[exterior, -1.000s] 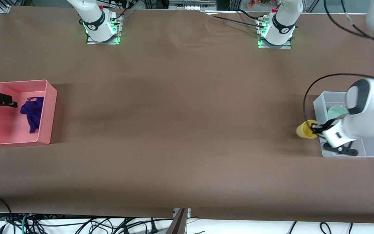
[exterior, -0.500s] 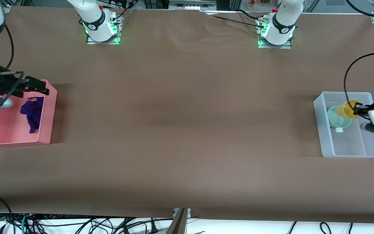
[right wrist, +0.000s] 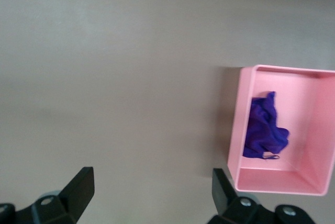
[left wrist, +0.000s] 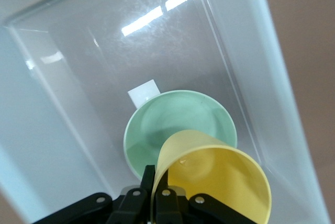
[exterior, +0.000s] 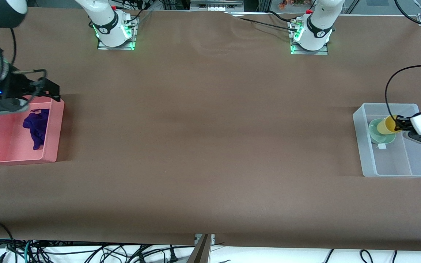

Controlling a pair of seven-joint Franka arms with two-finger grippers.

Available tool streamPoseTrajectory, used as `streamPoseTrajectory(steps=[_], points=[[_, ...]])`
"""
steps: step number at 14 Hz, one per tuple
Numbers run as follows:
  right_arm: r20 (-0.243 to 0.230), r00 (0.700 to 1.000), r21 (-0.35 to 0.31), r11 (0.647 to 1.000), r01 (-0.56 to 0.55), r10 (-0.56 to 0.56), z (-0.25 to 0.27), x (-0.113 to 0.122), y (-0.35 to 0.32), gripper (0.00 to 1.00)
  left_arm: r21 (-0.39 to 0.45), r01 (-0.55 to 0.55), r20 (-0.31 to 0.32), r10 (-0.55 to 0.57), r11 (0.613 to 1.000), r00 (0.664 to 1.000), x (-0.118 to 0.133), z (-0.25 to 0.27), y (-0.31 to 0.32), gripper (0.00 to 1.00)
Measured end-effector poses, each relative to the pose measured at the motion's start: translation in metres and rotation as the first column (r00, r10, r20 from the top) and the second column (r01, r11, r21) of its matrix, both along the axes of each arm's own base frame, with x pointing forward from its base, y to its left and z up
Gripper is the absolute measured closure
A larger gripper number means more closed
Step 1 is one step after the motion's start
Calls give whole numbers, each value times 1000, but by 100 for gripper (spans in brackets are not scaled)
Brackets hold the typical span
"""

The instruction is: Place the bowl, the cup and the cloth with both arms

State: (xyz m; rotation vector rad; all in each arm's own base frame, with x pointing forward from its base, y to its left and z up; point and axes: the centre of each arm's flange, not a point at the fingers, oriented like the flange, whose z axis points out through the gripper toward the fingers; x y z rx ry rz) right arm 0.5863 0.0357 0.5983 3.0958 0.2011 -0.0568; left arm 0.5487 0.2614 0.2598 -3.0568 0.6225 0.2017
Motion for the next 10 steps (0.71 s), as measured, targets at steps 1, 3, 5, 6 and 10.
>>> streamPoseTrajectory(steps=[1, 3, 5, 6, 10], points=[[15, 1000, -3, 1000, 17, -17, 9, -3, -10, 0, -9, 0, 8, 0, 1000, 1000, -7, -12, -1, 97], [36, 999, -6, 999, 33, -33, 23, -11, -19, 1, -23, 4, 10, -4, 1000, 1000, -10, -24, -5, 97], [28, 999, -8, 999, 38, -38, 26, -15, -20, 0, -25, 7, 14, -7, 1000, 1000, -9, -24, -7, 93], [14, 999, -10, 999, 46, -45, 24, -16, -24, 0, -23, 7, 17, -7, 1000, 1000, -8, -23, -7, 83], [-4, 998, -12, 998, 63, -63, 19, -17, -33, 0, 4, 22, 42, -22, 1000, 999, 3, 9, -8, 43]])
